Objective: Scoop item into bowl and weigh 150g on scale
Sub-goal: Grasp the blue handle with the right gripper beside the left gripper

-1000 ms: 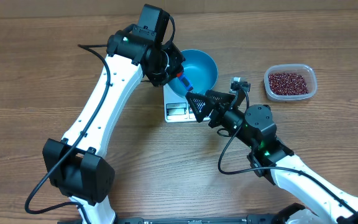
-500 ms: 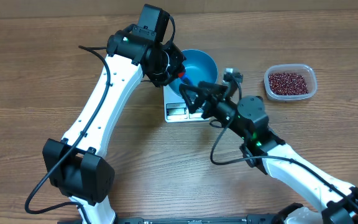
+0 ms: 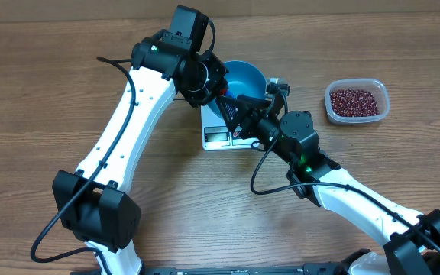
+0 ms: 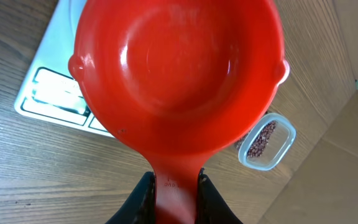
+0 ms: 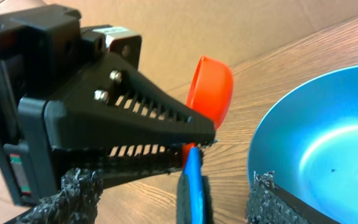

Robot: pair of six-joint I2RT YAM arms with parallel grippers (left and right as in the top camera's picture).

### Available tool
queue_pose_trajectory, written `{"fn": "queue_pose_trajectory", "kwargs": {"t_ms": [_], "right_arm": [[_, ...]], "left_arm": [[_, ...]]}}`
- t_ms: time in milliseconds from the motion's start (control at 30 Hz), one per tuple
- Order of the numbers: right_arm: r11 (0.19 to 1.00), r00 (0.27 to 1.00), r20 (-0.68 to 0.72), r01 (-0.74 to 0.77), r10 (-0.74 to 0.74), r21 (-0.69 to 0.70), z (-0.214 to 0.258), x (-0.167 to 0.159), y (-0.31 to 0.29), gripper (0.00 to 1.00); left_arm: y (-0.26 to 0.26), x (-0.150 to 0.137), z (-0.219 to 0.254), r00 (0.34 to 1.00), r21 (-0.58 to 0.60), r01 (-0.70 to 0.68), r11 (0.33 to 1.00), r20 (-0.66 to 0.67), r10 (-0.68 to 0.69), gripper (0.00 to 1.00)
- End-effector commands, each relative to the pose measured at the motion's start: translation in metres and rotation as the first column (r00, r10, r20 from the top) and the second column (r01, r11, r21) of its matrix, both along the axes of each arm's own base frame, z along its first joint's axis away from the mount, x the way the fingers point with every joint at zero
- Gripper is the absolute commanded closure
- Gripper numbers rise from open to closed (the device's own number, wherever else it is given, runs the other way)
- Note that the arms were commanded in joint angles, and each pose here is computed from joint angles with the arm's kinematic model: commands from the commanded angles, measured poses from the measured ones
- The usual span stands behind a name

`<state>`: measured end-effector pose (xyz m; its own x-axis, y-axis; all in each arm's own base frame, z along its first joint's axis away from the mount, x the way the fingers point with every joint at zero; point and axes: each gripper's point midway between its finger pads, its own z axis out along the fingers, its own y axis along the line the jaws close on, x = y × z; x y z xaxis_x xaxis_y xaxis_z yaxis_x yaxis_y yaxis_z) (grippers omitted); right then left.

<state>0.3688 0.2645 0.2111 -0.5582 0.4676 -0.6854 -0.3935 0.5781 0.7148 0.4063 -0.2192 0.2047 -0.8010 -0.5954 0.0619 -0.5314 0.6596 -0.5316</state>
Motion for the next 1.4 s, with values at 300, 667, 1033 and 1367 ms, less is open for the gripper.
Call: {"fn": "queue_pose_trajectory", "kwargs": {"t_ms": [300,667,1033,1367], "right_arm": [[0.996,0.997,0.008,0.081,-0.082,0.048,0.015,0.012,-0.006,0.32],[0.995,0.996,-0.004,0.088,-0.088,0.038,0.005,0.016,-0.005,0.32],[0.995,0.996,-0.003,0.086,-0.086,0.047,0.005,0.023,0.000,0.44],[0.997,0.998,-0.005,0.063,-0.063,0.049,0.006,0.020,0.003,0.61]], "left_arm": [[-0.007,0.001,0.011,0.998,-0.062,-0.050,0.997,-0.026,0.049,0.93],[-0.007,0.001,0.011,0.998,-0.061,-0.053,0.997,-0.027,0.052,0.92],[-0.007,0.001,0.010,0.998,-0.061,-0.053,0.997,-0.028,0.051,0.91],[-0.007,0.001,0.011,0.998,-0.061,-0.053,0.997,-0.027,0.052,0.91]]}}
